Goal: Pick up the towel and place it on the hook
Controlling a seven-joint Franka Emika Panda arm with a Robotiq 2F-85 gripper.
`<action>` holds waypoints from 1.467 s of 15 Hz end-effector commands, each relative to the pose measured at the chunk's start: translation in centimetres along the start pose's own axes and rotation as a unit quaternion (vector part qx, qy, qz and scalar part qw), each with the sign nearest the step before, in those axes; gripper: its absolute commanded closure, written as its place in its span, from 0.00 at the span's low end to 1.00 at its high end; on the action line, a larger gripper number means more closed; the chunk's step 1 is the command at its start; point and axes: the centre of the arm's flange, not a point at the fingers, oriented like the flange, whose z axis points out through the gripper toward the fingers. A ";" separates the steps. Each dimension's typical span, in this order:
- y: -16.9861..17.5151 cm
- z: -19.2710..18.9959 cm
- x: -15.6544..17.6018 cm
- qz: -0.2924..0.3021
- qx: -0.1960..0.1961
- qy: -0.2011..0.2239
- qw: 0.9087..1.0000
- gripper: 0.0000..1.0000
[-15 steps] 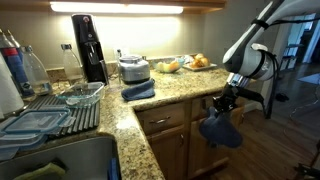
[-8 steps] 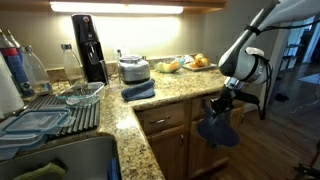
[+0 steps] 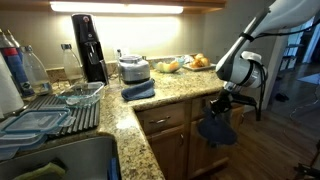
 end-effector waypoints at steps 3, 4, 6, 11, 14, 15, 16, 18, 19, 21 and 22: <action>1.7 0.7 0.8 0.003 -0.008 0.016 1.000 0.96; 2.0 0.9 0.9 0.006 -0.010 0.015 1.000 0.96; 2.5 1.6 1.0 0.012 -0.016 0.011 1.000 0.96; 2.9 3.6 1.1 0.021 -0.023 -0.003 1.000 0.96; 2.5 4.3 1.4 0.022 -0.023 -0.006 0.999 0.91; 2.4 4.3 1.4 0.020 -0.023 -0.007 1.000 0.65; 2.3 4.1 1.3 0.017 -0.026 -0.007 0.999 0.64; 2.1 3.3 0.8 0.012 -0.042 -0.009 0.999 0.52; 2.1 2.8 0.4 0.007 -0.044 -0.012 0.999 0.46; 1.8 1.8 -0.5 -0.004 -0.053 -0.017 0.998 0.34; 1.6 1.0 -1.1 -0.008 -0.052 -0.028 0.998 0.27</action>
